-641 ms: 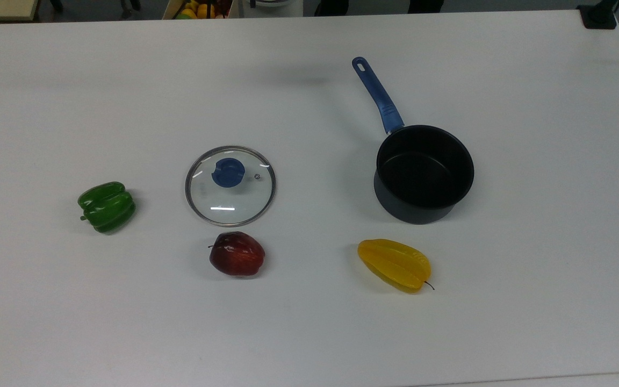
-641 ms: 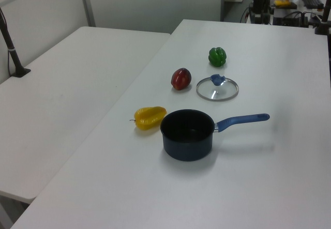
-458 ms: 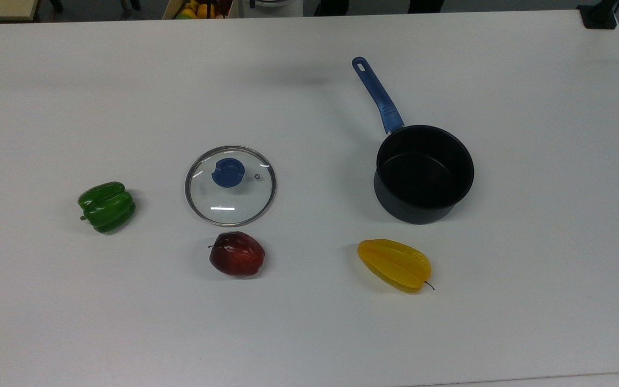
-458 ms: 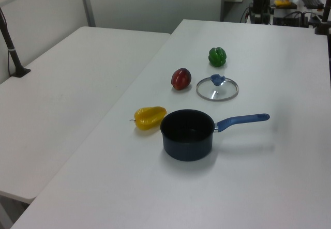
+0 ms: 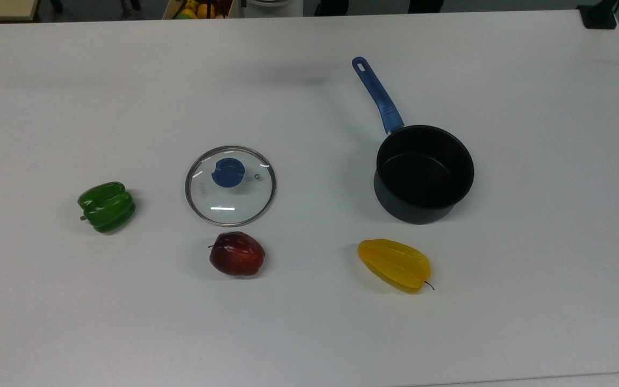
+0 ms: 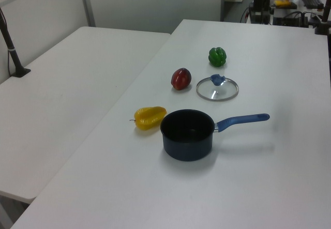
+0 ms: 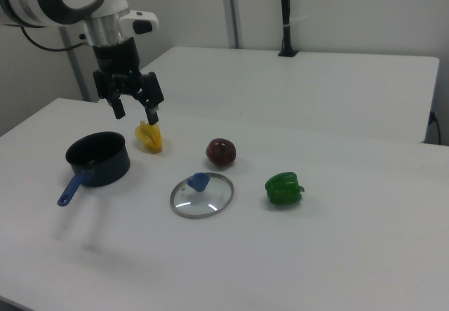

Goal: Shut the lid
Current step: 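Move the open gripper down over the glass lid's blue knob, then close the gripper on the blue knob of the glass lid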

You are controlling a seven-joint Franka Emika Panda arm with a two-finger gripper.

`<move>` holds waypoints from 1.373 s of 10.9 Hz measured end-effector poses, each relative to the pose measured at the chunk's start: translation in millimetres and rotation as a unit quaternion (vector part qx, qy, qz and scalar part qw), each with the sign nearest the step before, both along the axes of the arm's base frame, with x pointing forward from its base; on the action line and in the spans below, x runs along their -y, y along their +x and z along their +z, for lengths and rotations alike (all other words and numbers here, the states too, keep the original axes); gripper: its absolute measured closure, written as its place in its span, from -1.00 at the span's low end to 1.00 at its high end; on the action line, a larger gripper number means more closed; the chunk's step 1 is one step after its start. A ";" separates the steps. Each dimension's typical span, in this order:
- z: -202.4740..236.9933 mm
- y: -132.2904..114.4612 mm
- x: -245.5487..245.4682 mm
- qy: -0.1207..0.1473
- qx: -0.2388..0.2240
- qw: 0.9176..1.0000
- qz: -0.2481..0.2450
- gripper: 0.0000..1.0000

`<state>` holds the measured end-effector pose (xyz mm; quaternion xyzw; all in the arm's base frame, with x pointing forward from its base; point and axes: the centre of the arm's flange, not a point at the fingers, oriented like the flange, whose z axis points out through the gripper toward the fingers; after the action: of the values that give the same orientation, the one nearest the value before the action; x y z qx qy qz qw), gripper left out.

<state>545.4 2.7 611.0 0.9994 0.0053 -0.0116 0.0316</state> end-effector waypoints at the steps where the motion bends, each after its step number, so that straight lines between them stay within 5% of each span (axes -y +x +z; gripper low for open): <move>1: -0.3 0.0 0.0 0.000 0.000 1.000 0.000 -1.00; 11: -144.5 35.0 4.3 0.012 0.081 0.997 0.006 -1.00; 15: -201.5 59.8 7.9 0.021 0.130 0.991 -0.028 -1.00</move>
<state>605.2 -5.2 409.5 0.9927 -0.0262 0.1173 0.0112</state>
